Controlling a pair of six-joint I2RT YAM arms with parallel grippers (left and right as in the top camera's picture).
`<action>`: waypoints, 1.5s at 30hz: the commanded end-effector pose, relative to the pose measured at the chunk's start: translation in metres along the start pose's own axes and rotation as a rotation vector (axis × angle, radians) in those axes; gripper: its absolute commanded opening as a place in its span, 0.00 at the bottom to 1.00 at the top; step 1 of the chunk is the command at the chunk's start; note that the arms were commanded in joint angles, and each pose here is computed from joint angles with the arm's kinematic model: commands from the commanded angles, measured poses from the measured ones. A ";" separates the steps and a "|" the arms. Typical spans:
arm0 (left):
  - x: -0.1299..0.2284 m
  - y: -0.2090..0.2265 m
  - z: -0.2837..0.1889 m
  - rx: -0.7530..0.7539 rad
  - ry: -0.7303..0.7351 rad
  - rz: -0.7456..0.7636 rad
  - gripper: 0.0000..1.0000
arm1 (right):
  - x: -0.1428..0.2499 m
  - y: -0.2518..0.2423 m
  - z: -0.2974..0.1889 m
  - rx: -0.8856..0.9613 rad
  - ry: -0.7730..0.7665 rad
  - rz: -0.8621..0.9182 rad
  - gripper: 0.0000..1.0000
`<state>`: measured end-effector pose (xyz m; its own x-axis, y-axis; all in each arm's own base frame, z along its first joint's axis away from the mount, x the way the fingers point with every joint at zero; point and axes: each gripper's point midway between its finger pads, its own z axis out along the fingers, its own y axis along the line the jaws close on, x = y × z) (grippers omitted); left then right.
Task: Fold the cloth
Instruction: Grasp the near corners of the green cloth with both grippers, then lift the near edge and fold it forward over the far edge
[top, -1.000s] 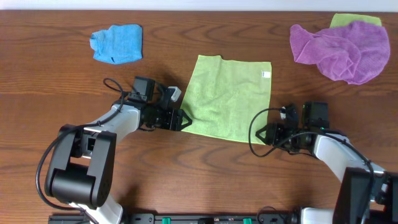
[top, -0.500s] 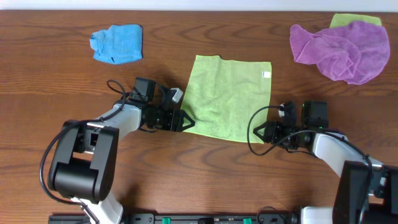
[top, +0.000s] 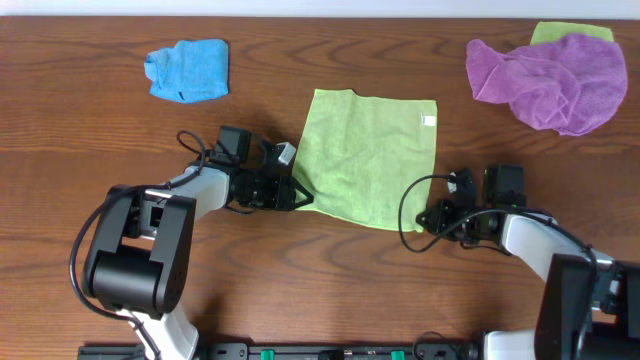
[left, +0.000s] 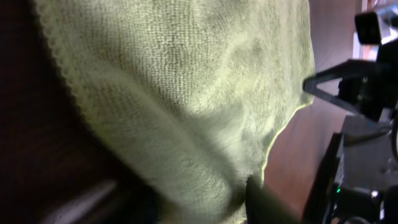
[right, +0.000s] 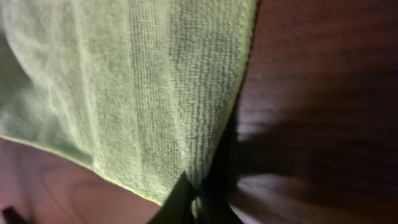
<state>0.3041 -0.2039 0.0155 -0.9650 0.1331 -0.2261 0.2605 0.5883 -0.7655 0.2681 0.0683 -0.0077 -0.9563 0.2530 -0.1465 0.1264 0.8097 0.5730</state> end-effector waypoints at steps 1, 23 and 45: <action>0.003 0.004 0.004 0.000 0.007 -0.038 0.06 | 0.023 -0.032 0.009 0.127 0.053 0.048 0.02; -0.067 -0.047 -0.025 0.041 -0.035 0.015 0.06 | -0.061 0.021 -0.036 0.077 -0.012 0.018 0.01; -0.138 -0.073 -0.055 -0.044 -0.233 0.226 0.06 | -0.127 0.055 -0.069 0.095 -0.176 -0.013 0.01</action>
<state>0.4061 -0.2214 0.1184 -0.8877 0.0815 -0.4532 0.4105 0.5858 -0.6988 0.3706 0.0460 0.0941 -0.9097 0.3063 -0.2804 0.1317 0.8531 0.5048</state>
